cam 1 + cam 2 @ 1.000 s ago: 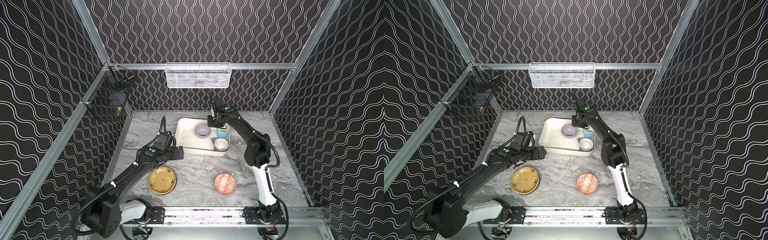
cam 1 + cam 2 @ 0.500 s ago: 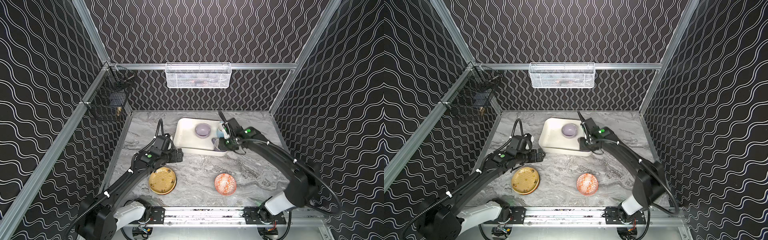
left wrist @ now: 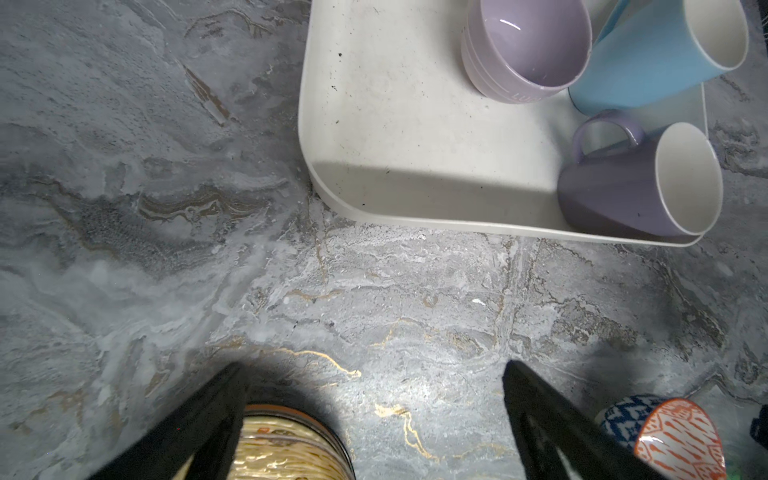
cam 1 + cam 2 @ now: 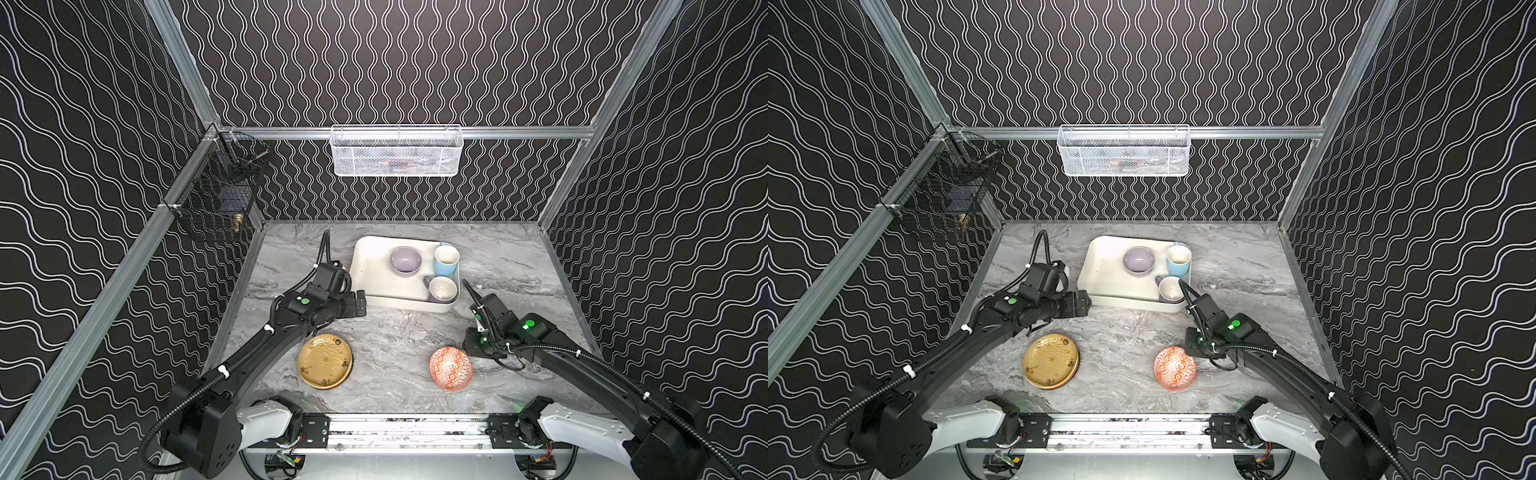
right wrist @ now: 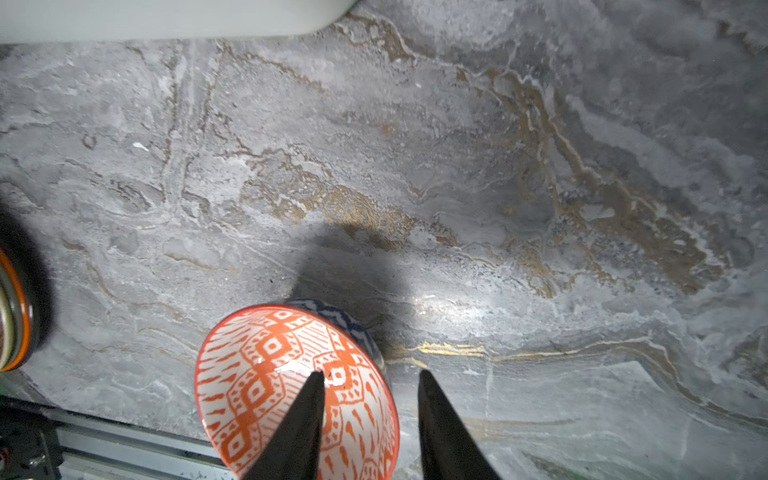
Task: Place the mixed dishes into the plastic bin
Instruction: 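Release the lavender bowl and grip the orange-patterned bowl's rim with the right gripper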
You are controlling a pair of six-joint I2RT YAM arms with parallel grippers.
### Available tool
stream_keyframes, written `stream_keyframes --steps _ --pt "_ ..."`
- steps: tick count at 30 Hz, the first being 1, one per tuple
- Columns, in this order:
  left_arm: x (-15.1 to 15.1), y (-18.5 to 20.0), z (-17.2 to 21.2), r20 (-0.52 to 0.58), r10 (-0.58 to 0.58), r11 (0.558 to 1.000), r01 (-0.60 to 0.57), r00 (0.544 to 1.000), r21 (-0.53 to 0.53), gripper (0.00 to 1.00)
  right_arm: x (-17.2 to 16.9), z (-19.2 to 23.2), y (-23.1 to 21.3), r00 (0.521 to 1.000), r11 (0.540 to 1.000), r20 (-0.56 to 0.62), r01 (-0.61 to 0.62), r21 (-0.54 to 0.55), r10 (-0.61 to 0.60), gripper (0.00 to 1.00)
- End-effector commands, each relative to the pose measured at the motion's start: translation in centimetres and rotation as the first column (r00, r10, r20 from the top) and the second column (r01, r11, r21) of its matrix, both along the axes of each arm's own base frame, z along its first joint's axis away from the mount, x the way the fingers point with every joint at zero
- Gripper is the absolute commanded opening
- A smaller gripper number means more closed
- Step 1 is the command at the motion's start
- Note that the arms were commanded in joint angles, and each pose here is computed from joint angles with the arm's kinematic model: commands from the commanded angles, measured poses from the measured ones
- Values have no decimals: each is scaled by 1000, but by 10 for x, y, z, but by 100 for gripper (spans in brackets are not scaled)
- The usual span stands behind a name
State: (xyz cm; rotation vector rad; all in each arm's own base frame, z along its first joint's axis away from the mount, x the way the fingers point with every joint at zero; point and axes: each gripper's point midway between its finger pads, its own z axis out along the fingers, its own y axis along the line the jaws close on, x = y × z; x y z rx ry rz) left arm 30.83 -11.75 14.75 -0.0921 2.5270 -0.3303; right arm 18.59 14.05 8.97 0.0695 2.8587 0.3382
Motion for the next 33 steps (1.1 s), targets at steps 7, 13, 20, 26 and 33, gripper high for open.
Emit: stream_keyframes --steps 7,13,20,26,33 --pt "3 5 -6 -7 4 999 -4 1000 43 99 -12 -25 12 999 998 -51 -3 66 6 38" --pt "3 3 -10 -16 -2 999 3 1000 37 99 -17 -33 10 998 999 -69 -3 50 7 25" --pt "2 0 -14 -29 -14 1000 14 999 25 99 -15 -27 12 998 999 -59 -10 50 13 7" --pt "2 1 -10 -18 -15 1000 15 1000 22 99 -4 -6 18 999 998 -20 -27 60 28 5" --pt "2 1 -4 -5 -22 1000 22 1000 8 99 23 40 28 996 997 78 -43 57 38 5"
